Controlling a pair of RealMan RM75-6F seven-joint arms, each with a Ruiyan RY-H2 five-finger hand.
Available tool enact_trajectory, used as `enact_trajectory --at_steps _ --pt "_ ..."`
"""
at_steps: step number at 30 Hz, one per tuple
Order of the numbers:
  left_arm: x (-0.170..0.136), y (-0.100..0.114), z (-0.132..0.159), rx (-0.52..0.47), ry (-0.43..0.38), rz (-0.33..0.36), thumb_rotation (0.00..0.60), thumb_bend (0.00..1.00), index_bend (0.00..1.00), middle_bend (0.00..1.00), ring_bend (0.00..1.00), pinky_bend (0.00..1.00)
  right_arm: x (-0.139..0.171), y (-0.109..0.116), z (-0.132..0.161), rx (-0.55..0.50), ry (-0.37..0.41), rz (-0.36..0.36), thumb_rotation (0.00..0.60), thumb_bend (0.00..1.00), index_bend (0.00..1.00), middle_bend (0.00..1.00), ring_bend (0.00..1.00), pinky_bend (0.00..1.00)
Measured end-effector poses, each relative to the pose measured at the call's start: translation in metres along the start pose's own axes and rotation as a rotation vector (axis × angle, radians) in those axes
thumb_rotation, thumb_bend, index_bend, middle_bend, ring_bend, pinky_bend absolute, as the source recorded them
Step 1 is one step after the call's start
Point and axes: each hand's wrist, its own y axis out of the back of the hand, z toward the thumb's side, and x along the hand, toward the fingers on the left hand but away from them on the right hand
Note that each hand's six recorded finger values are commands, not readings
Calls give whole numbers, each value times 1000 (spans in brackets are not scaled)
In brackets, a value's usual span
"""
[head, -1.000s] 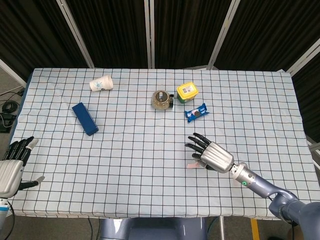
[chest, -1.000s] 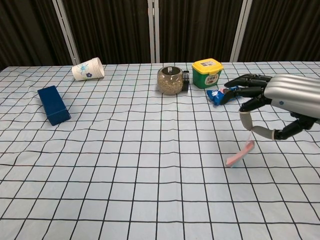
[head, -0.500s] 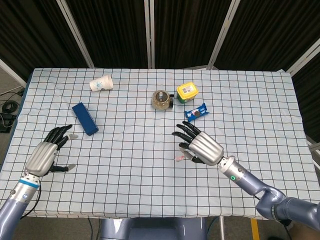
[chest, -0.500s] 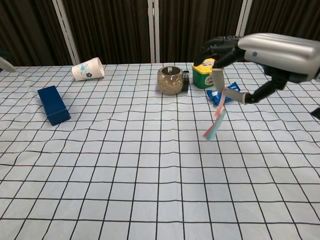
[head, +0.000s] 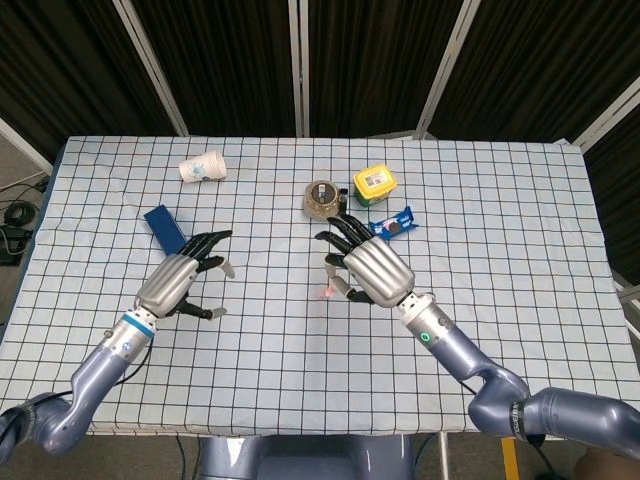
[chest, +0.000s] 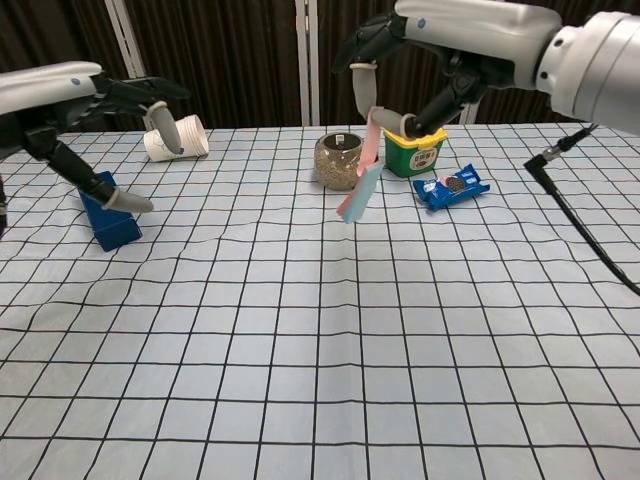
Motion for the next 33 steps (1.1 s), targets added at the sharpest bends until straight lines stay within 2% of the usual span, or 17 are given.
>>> enact_trajectory --at_steps 6,11,16,24,28,33 --pt "18 -17 11 -56 5 -23 600 34 459 0 0 0 -7 -4 10 -22 -15 11 600 434 717 167 0 1" --pt "29 -34 20 -77 11 -53 600 108 473 0 0 0 -7 -7 14 -39 -25 18 600 435 718 167 0 1" --pt "39 -52 29 -117 23 -74 600 121 483 0 0 0 -8 -7 18 -53 -31 17 600 434 718 167 0 1" --pt "49 -64 42 -153 39 -87 600 125 503 0 0 0 -9 -6 27 -63 -20 17 600 434 718 167 0 1" --pt "53 -69 46 -166 50 -87 600 179 512 0 0 0 -9 -7 28 -62 -16 19 600 434 718 167 0 1" --pt "59 -74 54 -172 50 -88 600 188 513 0 0 0 -8 -9 31 -82 -13 22 600 434 718 167 0 0"
